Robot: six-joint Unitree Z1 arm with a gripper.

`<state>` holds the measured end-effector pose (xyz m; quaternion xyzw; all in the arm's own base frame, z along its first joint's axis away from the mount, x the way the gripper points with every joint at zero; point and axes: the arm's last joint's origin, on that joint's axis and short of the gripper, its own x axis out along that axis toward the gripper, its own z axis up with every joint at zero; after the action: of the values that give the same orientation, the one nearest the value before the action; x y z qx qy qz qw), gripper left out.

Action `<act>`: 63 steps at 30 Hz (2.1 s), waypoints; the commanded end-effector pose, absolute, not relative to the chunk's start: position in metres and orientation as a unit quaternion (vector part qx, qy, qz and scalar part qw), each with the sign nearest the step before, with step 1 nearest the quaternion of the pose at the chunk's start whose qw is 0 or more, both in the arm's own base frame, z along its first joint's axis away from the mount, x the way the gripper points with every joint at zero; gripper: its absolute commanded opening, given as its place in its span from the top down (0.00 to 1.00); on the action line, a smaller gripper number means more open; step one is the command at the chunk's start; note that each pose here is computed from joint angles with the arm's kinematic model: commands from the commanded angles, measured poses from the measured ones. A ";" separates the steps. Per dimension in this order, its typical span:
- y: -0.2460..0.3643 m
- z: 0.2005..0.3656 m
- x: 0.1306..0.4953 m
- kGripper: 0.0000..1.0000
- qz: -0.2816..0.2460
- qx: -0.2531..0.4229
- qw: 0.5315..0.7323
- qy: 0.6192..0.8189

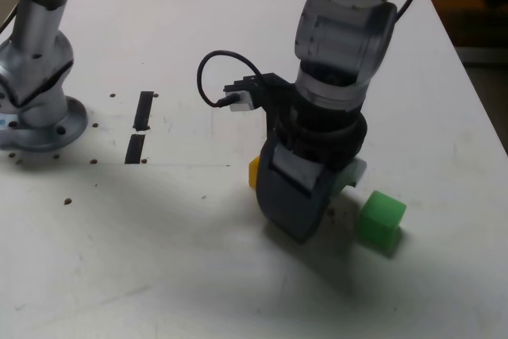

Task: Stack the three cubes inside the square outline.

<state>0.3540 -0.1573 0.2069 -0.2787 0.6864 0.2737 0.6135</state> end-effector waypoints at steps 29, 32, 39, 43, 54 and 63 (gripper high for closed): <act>-0.151 0.271 0.357 0.94 0.257 -0.224 0.666 0.663; -0.151 0.284 0.356 0.95 0.247 -0.218 0.674 0.661; -0.150 0.298 0.354 0.98 0.256 -0.206 0.668 0.668; -0.149 0.302 0.353 0.92 0.263 -0.220 0.665 0.663; -0.151 0.272 0.340 0.02 0.249 -0.260 0.620 0.697; -0.150 0.227 0.336 0.00 0.235 -0.274 0.622 0.695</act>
<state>0.3355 -0.1508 0.2309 -0.2731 0.6963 0.2349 0.6208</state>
